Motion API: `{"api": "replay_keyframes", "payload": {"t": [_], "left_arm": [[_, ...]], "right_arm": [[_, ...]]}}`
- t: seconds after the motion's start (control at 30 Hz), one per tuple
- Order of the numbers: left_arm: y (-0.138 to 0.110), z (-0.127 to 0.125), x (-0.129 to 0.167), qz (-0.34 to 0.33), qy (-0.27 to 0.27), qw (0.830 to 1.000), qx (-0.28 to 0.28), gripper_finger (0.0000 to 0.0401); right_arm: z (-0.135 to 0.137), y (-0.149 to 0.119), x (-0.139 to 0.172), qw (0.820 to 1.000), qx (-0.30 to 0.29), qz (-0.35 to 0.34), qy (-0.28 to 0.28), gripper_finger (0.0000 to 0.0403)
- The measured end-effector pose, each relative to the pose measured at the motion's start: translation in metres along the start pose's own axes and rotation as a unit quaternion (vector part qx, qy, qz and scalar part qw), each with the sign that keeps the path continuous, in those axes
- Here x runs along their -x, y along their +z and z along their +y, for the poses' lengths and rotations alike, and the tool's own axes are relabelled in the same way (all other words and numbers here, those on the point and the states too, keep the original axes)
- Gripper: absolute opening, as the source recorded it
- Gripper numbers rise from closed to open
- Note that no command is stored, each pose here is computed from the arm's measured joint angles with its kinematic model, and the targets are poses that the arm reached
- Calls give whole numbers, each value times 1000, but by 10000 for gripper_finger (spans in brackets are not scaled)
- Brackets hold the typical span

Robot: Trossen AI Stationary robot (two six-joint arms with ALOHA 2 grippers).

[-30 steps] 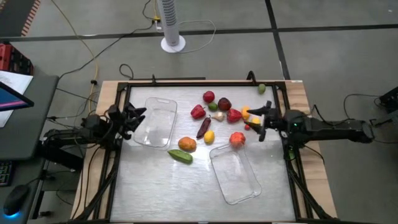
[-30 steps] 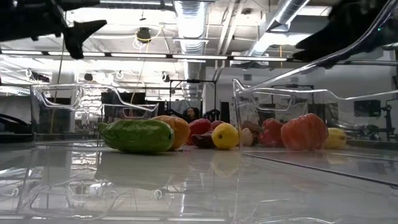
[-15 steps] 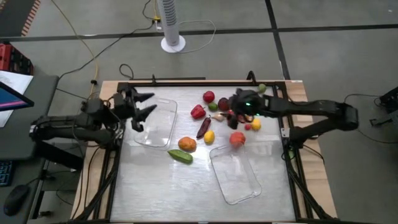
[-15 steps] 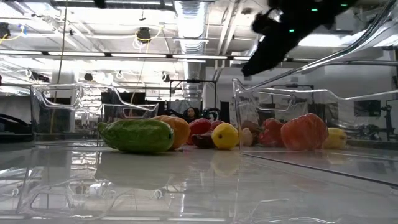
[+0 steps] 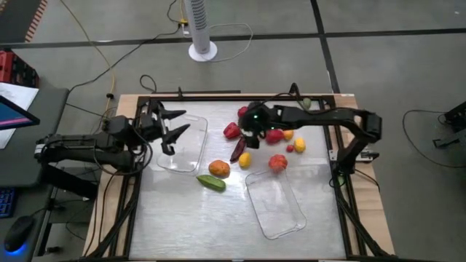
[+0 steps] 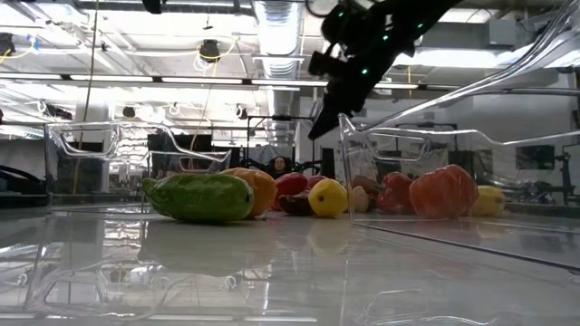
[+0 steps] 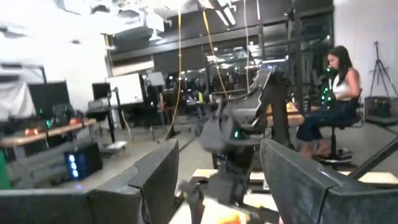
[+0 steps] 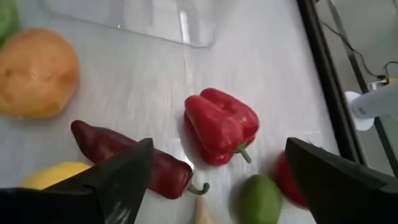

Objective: Sort produce into baskets
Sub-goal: Put the left red bell pepper into the left transparent bin

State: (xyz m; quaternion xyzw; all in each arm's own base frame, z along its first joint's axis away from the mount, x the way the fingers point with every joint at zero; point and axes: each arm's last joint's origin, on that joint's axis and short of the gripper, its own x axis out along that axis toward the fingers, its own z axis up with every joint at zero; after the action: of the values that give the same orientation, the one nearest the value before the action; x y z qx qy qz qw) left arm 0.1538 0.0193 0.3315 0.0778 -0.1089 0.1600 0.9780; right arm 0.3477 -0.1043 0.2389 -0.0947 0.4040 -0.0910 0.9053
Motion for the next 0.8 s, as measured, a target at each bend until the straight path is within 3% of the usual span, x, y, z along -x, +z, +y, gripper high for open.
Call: {"api": "replay_keyframes", "payload": {"t": [0.37, 0.53, 0.8], "left_arm": [[2, -6, -4, -13, 21, 999, 32, 263], [3, -4, -3, -15, 41, 999, 18, 265], [3, -5, 1, -9, 16, 1000, 6, 265]], "right_arm": [[0, 13, -50, 1000, 16, 19, 19, 399], [-3, 19, -69, 999, 18, 34, 19, 400], [-13, 16, -93, 993, 51, 110, 4, 400]]}}
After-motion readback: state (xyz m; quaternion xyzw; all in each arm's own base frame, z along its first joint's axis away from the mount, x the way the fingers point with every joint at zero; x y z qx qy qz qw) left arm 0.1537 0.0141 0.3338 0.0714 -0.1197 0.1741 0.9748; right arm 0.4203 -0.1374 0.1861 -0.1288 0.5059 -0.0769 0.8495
